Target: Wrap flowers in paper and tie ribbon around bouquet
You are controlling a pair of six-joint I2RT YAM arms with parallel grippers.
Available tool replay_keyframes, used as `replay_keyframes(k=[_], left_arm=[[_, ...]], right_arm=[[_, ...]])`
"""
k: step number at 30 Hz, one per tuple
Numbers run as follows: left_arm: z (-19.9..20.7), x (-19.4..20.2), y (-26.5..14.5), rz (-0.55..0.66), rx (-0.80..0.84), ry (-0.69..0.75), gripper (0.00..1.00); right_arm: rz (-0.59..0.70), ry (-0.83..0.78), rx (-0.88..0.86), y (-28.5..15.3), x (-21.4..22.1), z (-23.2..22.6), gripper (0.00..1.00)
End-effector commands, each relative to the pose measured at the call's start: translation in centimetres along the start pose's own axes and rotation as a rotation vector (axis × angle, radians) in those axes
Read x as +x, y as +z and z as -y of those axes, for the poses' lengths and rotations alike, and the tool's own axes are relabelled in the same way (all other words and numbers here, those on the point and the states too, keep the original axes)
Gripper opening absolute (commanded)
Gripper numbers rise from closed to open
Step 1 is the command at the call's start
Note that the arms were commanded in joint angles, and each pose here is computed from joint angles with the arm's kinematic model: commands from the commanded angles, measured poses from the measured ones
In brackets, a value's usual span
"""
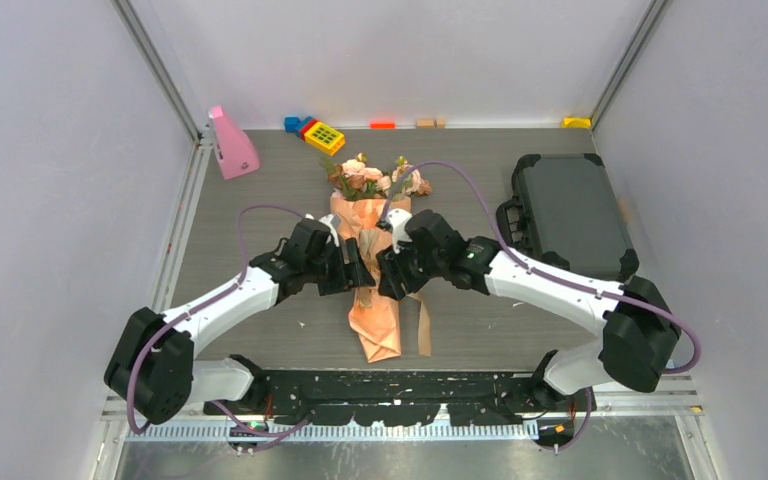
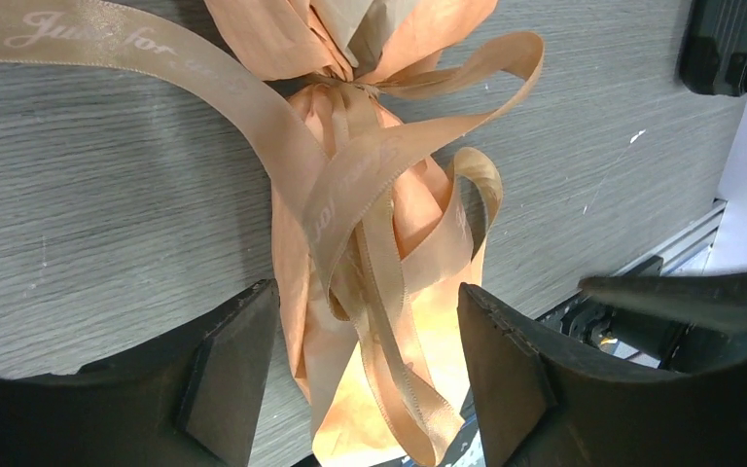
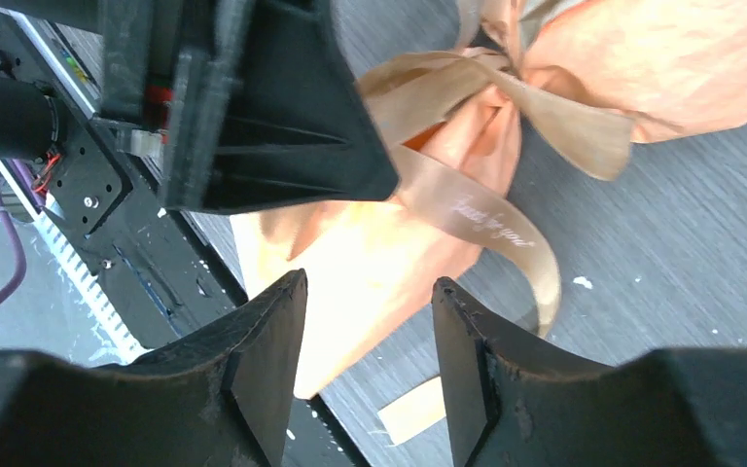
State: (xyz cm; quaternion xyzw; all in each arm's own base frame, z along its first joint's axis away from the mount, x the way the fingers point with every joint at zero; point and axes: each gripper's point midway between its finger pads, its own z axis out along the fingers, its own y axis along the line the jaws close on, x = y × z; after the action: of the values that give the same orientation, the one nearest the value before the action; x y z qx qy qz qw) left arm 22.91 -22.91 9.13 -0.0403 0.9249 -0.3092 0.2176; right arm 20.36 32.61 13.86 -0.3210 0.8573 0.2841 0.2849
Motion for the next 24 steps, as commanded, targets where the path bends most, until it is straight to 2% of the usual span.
replay_keyframes(k=[1, 3, 8, 17, 24], left_arm=[[1.0, -0.4, -0.5, 0.013, 0.059, 0.054, 0.68], [1.1, 0.1, -0.6, -0.002, 0.072, 0.063, 0.67], [1.4, 1.7, -0.9, -0.061, 0.135, 0.094, 0.65], [0.6, 3.3, -1.2, -0.098, 0.142, 0.108, 0.64], [0.8, 3.3, -0.8, -0.11, 0.153, 0.11, 0.55]], right_arm=[[0.081, 0.002, -0.076, -0.8, -1.4, 2.7, 0.55], [0.067, -0.034, -0.178, -0.6, -0.8, 3.7, 0.55], [0.031, -0.17, -0.227, 1.9, -0.3, 6.0, 0.55], [-0.044, -0.133, -0.363, 5.5, 0.7, 6.0, 0.5], [-0.053, -0.116, -0.44, 6.2, 1.8, 5.3, 0.5]])
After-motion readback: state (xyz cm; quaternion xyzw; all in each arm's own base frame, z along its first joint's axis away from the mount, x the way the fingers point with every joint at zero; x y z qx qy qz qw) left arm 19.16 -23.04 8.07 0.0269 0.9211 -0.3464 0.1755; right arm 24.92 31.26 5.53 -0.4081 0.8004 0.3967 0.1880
